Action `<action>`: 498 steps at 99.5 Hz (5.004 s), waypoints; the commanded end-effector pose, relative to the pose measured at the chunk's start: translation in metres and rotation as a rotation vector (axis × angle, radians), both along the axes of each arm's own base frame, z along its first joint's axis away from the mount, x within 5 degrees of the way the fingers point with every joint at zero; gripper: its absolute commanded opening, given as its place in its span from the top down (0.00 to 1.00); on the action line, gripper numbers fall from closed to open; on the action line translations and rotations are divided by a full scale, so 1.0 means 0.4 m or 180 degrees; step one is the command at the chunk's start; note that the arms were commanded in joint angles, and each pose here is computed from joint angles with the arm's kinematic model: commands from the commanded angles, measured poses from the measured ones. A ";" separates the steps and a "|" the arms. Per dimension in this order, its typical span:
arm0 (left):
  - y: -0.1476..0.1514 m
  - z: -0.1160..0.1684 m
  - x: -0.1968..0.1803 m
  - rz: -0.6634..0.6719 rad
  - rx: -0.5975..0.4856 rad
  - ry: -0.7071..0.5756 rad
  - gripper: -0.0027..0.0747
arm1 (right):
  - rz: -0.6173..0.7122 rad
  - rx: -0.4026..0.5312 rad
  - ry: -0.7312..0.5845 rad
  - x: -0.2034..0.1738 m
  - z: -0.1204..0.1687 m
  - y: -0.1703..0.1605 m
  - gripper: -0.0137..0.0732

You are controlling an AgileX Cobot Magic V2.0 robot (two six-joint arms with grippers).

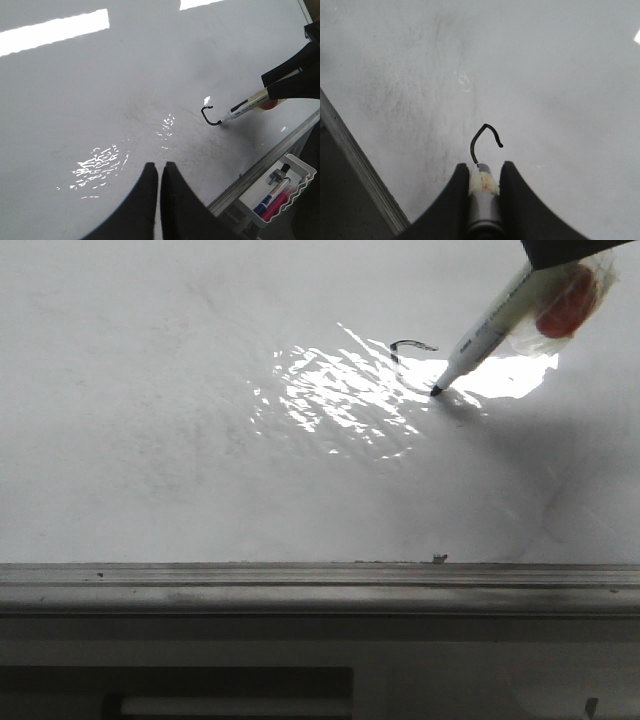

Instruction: Write number 9 on whiteboard

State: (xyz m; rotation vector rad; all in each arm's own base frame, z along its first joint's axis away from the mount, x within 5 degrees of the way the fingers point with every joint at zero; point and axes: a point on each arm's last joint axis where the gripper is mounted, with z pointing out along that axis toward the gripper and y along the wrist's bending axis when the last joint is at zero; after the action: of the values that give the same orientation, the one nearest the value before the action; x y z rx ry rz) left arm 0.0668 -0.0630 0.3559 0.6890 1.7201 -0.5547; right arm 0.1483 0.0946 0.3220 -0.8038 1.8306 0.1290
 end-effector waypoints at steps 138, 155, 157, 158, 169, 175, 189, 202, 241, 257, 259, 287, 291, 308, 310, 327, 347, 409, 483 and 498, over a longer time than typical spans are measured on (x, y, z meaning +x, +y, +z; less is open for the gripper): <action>-0.009 0.015 0.020 -0.0011 -0.0103 0.0077 0.99 | 0.0320 0.0397 -0.0213 -0.062 0.168 0.017 0.92; -0.057 -0.020 0.053 -0.0690 0.0269 0.0261 0.77 | 0.0585 0.0266 -0.0031 -0.077 0.150 0.049 0.92; -0.065 -0.023 0.059 -0.0780 0.0267 0.0281 0.72 | 0.0639 0.0243 -0.0012 -0.080 0.147 0.056 0.92; -0.070 -0.026 0.064 -0.0824 0.0287 0.0282 0.70 | 0.0657 0.0227 -0.0004 -0.080 0.146 0.058 0.92; -0.123 -0.039 0.083 -0.1446 0.0290 0.0197 0.51 | 0.0946 0.0100 0.0081 -0.093 0.129 0.100 0.92; -0.152 -0.051 0.090 -0.1787 0.0387 0.0034 0.50 | 0.1096 0.0079 0.0101 -0.102 0.123 0.123 0.92; -0.221 -0.082 0.101 -0.2245 0.0515 -0.0090 0.50 | 0.1368 0.0069 0.0084 -0.119 0.115 0.165 0.92; -0.273 -0.104 0.103 -0.2396 0.0496 -0.0096 0.51 | 0.1435 0.0119 0.0039 -0.120 0.115 0.179 0.92; -0.300 -0.113 0.128 -0.2121 0.0392 -0.0062 0.93 | 0.1435 0.0114 0.0043 -0.120 0.114 0.181 0.92; -0.311 -0.131 0.134 -0.2205 0.0436 0.0041 0.99 | 0.1436 0.0112 0.0045 -0.119 0.113 0.182 0.92; -0.312 -0.133 0.133 -0.2227 0.0444 0.0056 0.99 | 0.1436 0.0112 0.0045 -0.119 0.113 0.182 0.92; -0.320 -0.144 0.127 -0.2409 0.0434 0.0168 0.99 | 0.1443 0.0119 -0.0008 -0.118 0.116 0.183 0.88; -0.319 -0.144 0.127 -0.2411 0.0441 0.0165 0.99 | 0.1442 0.0112 -0.0034 -0.118 0.119 0.181 0.83; -0.318 -0.146 0.120 -0.2501 0.0471 0.0195 0.99 | 0.1308 0.0203 -0.0137 -0.115 0.148 0.150 0.44; -0.317 -0.145 0.119 -0.2502 0.0464 0.0201 0.99 | 0.1279 0.0219 -0.0156 -0.115 0.154 0.142 0.40; -0.315 -0.149 0.124 -0.2331 0.0423 0.0469 0.99 | 0.1027 0.0478 -0.0490 -0.135 0.236 0.054 0.32; -0.307 -0.149 0.176 -0.1297 0.0033 0.1038 0.99 | 0.0782 0.0758 -0.0816 -0.185 0.287 -0.050 0.81; -0.286 -0.177 0.282 0.0165 -0.0324 0.1129 0.99 | 0.0559 0.0607 -0.0535 -0.205 0.261 -0.095 0.91; -0.286 -0.220 0.326 0.0657 -0.0335 0.1221 0.99 | 0.0572 0.0671 -0.0585 -0.205 0.266 -0.094 0.91; -0.285 -0.221 0.326 0.0744 -0.0472 0.1348 0.90 | 0.0572 0.0671 -0.0585 -0.205 0.266 -0.094 0.91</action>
State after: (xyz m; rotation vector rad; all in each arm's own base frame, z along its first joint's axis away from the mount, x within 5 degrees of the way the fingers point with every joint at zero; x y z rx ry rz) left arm 0.1822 -0.1833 0.2643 0.4287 2.1203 -0.7900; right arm 0.0661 0.0574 0.4135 -0.8457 1.6436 0.3365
